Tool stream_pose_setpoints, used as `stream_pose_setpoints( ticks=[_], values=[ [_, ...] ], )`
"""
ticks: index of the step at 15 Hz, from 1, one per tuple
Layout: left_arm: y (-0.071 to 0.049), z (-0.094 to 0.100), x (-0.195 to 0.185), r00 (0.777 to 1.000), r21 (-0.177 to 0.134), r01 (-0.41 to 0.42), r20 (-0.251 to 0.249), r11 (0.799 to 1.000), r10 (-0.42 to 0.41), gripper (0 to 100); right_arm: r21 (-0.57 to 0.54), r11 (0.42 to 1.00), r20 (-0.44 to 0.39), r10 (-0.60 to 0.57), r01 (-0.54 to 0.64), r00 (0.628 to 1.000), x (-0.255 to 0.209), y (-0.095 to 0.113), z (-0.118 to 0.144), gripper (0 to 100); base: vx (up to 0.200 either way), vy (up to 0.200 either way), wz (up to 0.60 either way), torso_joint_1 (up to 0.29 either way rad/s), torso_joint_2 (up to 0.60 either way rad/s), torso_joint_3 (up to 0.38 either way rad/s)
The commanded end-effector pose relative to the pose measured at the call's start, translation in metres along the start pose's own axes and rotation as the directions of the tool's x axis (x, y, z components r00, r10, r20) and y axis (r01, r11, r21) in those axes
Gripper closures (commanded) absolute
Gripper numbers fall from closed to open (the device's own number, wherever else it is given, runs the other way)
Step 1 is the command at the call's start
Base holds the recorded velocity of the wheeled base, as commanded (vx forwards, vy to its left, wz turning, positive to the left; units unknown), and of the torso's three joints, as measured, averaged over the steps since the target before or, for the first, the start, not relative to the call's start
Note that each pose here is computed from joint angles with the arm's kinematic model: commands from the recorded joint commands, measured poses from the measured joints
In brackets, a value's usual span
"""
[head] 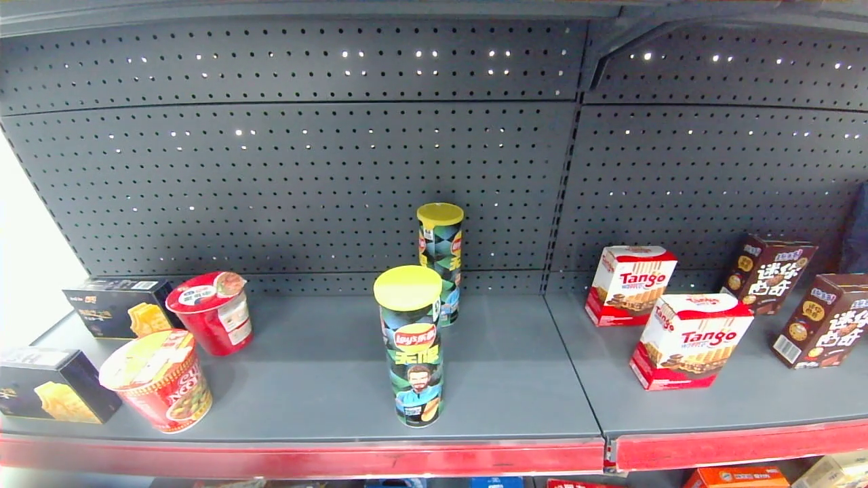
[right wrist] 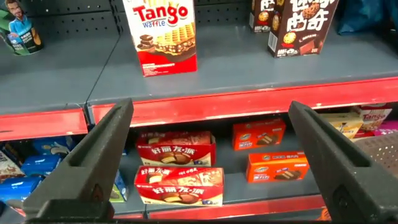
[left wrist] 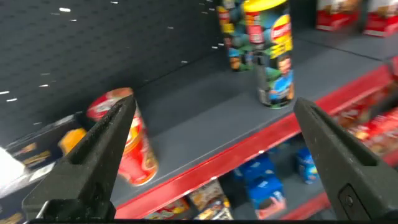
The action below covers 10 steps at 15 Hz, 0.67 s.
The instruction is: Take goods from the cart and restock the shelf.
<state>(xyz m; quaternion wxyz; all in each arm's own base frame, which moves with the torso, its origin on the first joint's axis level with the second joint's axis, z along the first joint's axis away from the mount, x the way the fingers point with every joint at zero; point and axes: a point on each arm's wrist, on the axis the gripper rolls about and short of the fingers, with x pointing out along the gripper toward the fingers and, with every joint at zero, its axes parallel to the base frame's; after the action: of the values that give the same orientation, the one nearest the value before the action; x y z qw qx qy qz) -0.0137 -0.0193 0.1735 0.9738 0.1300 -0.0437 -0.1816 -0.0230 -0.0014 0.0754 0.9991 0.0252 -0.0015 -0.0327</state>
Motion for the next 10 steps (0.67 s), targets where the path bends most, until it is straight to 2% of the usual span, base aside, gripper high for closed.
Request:
stream_pose_setpoints(
  ticks=[1, 2, 4, 5, 6, 7, 8, 9, 10],
  values=[
    [0.022, 0.009, 0.025, 0.990, -0.089, 0.112, -0.077, 0.990, -0.119, 0, 0.000, 1.000, -0.001, 0.000, 0.000, 1.000, 0.000, 0.000, 0.000, 0, 0.000, 0.000, 0.00, 0.000, 0.00, 0.000],
    [0.028, 0.007, 0.035, 0.980, -0.127, 0.157, -0.107, 0.980, -0.170, 0, 0.000, 1.000, -0.001, 0.000, 0.000, 1.000, 0.000, 0.000, 0.000, 0, 0.000, 0.000, 0.00, 0.000, 0.00, 0.000],
    [0.038, 0.008, 0.053, 0.960, -0.174, 0.214, -0.143, 0.961, -0.239, 0, 0.000, 1.000, -0.001, 0.000, 0.000, 1.000, 0.000, 0.000, 0.000, 0, 0.000, 0.000, 0.00, 0.000, 0.00, 0.000],
    [0.038, 0.007, 0.055, 0.954, -0.186, 0.231, -0.149, 0.955, -0.259, 0, 0.000, 1.000, -0.001, 0.000, 0.000, 1.000, 0.000, 0.000, 0.000, 0, 0.000, 0.000, 0.00, 0.000, 0.00, 0.000],
    [0.038, 0.004, 0.069, 0.911, -0.220, 0.343, -0.159, 0.913, -0.381, 0, 0.000, 1.000, -0.001, 0.000, 0.000, 1.000, 0.000, 0.000, 0.000, 0, 0.000, 0.000, 0.00, 0.000, 0.00, 0.000],
    [0.037, 0.004, 0.075, 0.894, -0.221, 0.385, -0.151, 0.896, -0.421, 0, 0.000, 1.000, -0.001, 0.000, 0.000, 1.000, 0.000, 0.000, 0.000, 0, 0.000, 0.000, 0.00, 0.000, 0.00, 0.000],
    [0.036, 0.003, 0.090, 0.866, -0.215, 0.449, -0.134, 0.867, -0.481, 0, 0.000, 1.000, -0.001, 0.001, -0.001, 1.000, 0.000, 0.000, 0.000, 0, 0.000, 0.000, 0.00, 0.000, 0.00, 0.000],
    [0.037, 0.000, 0.107, 0.851, -0.211, 0.479, -0.127, 0.852, -0.510, 0, 0.000, 1.000, -0.001, 0.001, -0.001, 1.000, 0.000, 0.000, 0.000, 0, 0.000, 0.000, 0.00, 0.000, 0.00, 0.000],
    [0.038, -0.003, 0.116, 0.846, -0.215, 0.484, -0.133, 0.849, -0.516, 0, 0.000, 1.000, -0.001, 0.000, 0.000, 1.000, 0.000, 0.000, 0.000, 0, 0.000, 0.000, 0.00, 0.000, 0.00, 0.000]
  ],
)
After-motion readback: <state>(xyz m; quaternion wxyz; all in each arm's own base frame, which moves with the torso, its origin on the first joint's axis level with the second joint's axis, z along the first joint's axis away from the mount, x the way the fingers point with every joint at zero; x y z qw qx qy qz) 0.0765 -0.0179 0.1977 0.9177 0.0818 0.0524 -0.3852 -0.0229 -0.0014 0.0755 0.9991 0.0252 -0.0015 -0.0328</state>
